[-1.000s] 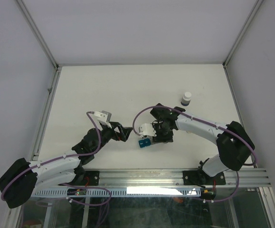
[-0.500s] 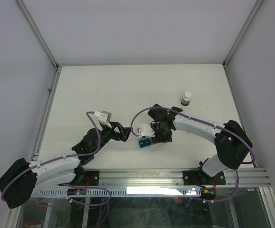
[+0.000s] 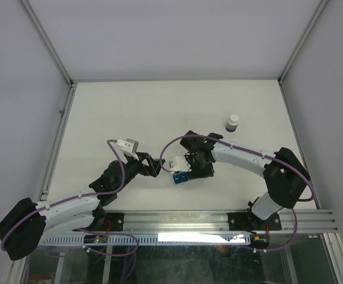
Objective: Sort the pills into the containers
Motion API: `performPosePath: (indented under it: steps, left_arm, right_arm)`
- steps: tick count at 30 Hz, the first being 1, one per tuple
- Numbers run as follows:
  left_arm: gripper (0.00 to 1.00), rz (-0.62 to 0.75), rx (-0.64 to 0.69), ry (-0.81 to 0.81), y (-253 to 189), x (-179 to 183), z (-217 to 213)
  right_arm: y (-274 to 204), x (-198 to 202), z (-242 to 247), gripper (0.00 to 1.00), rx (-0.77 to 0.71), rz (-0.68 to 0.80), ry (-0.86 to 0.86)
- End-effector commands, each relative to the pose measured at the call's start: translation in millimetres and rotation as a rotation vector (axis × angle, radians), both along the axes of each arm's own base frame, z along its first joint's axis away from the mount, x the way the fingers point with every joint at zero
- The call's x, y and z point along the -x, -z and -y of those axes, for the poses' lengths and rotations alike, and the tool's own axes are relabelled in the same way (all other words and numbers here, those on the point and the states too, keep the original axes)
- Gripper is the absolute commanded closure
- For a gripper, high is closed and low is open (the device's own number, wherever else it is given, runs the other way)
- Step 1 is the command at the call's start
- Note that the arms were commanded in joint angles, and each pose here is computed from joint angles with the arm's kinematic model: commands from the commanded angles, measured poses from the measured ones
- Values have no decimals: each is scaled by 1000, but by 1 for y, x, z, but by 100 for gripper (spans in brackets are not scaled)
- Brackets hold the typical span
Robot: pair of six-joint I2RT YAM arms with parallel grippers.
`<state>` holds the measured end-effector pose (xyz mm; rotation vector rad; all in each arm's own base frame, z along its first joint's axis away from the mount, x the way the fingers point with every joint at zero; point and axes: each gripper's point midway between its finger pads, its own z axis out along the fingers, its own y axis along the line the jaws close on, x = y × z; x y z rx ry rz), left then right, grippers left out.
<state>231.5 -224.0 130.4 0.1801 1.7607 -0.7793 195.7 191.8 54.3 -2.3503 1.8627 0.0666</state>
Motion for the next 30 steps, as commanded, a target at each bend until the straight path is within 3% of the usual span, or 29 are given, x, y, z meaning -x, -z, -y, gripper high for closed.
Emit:
performPosePath:
  steps: [1,30]
  left_arm:
    - [1,36,67,4,-16,-1,0]
    - [1,38,75,16,-18,1,1]
  right_arm:
    - [-12,-8,-4,87,4,37,11]
    - [-22,-4,-4,87,-5,39,17]
